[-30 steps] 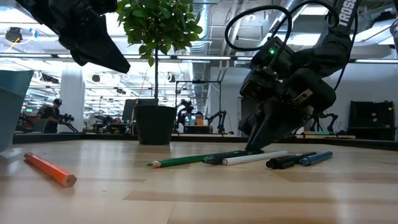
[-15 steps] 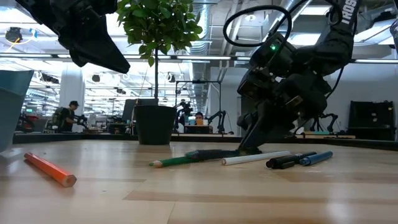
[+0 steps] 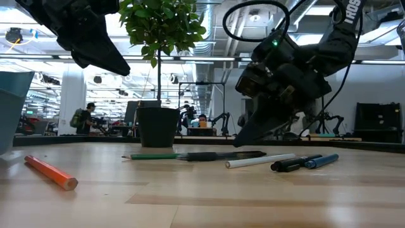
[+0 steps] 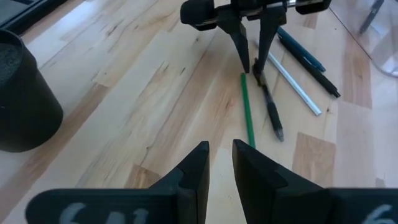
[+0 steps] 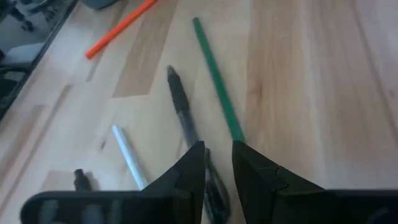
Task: Sort pens & pencils
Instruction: Put the green pencil into the blue bin
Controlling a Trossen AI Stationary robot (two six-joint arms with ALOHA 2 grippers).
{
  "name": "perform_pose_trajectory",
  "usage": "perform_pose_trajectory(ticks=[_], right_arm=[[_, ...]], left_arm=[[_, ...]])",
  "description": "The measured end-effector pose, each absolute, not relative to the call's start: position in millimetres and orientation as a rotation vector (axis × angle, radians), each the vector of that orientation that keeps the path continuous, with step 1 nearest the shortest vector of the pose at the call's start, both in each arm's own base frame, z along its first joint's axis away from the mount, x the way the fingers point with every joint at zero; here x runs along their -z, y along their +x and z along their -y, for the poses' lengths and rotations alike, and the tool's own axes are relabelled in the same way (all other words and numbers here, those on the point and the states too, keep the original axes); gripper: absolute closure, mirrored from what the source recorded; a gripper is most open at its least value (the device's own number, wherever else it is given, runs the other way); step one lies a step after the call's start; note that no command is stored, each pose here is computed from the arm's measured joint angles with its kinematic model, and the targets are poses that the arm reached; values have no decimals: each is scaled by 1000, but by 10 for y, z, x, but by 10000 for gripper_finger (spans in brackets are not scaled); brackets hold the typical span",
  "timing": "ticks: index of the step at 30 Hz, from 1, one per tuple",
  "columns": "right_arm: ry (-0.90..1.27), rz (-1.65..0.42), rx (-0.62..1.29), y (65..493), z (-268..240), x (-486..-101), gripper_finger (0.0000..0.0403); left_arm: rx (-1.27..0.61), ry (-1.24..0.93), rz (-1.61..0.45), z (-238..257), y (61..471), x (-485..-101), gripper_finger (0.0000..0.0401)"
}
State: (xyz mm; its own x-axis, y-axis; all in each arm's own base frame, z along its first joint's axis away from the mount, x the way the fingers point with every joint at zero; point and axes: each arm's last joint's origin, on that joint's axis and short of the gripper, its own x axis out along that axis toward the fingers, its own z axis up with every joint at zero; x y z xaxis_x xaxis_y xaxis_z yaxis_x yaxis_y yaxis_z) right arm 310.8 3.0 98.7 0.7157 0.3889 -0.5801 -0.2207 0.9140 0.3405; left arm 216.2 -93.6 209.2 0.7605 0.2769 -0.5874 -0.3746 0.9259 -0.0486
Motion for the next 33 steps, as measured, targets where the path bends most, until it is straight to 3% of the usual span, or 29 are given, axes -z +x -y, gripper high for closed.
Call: perform_pose_trajectory(ticks=[14, 24, 33], right_arm=[[418, -714, -391, 3105, -10, -1006, 300], [233, -616, -427, 3139, 32, -1048, 300], [191, -587, -446, 3152, 10, -1066, 300]], left_arm=[[-354, -175, -612, 937, 2163, -2092, 338], [-373, -239, -668, 792, 2267, -2019, 338], [-313, -268, -714, 830, 2489, -1776, 338]])
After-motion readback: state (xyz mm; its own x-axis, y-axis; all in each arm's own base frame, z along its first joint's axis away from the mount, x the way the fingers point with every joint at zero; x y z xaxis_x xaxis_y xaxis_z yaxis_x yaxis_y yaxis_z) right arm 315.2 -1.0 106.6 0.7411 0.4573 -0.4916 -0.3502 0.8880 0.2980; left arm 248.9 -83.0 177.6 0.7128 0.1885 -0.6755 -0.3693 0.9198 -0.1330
